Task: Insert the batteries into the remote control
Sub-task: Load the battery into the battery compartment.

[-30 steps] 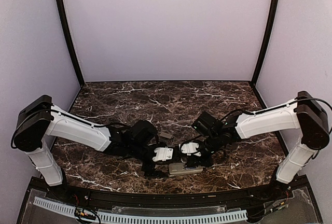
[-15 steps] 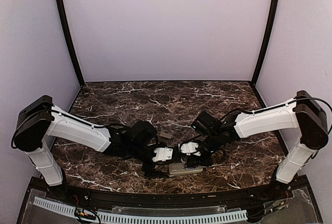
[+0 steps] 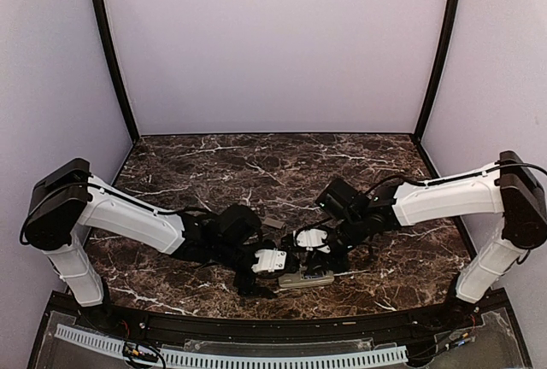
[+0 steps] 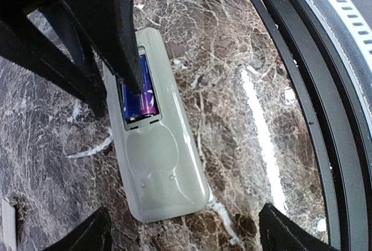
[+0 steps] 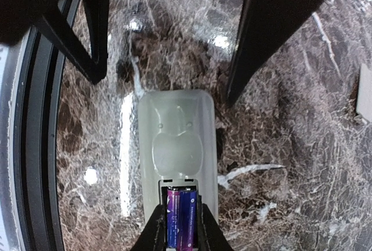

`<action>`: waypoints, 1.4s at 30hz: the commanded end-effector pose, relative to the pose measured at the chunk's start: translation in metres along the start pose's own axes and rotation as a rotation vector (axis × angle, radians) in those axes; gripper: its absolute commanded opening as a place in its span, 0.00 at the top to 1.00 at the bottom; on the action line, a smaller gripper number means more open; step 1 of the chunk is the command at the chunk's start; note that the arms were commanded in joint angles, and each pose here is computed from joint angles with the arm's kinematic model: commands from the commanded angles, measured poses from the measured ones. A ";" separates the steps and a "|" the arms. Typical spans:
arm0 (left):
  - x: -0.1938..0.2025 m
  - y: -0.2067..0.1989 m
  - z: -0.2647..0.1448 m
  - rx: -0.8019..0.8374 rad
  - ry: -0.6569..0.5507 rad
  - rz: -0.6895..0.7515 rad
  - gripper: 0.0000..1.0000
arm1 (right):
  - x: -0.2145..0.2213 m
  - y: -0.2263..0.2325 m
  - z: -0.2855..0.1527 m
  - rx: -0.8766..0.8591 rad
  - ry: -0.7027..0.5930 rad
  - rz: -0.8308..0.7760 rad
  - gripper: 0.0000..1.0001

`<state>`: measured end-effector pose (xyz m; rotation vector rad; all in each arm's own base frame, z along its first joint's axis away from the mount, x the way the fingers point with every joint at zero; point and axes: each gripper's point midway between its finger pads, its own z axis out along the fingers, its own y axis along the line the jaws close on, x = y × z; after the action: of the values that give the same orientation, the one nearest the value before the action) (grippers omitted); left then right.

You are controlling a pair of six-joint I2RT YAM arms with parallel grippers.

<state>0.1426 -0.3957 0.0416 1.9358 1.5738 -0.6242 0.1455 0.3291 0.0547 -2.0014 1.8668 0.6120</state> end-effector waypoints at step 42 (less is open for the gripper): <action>0.006 -0.005 0.019 -0.020 0.045 -0.057 0.24 | 0.011 -0.005 -0.023 0.039 -0.113 1.390 0.87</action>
<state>0.1418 -0.4034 0.0246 1.9083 1.6618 -0.5809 0.1434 0.2912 0.0592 -0.2898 2.9635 0.8673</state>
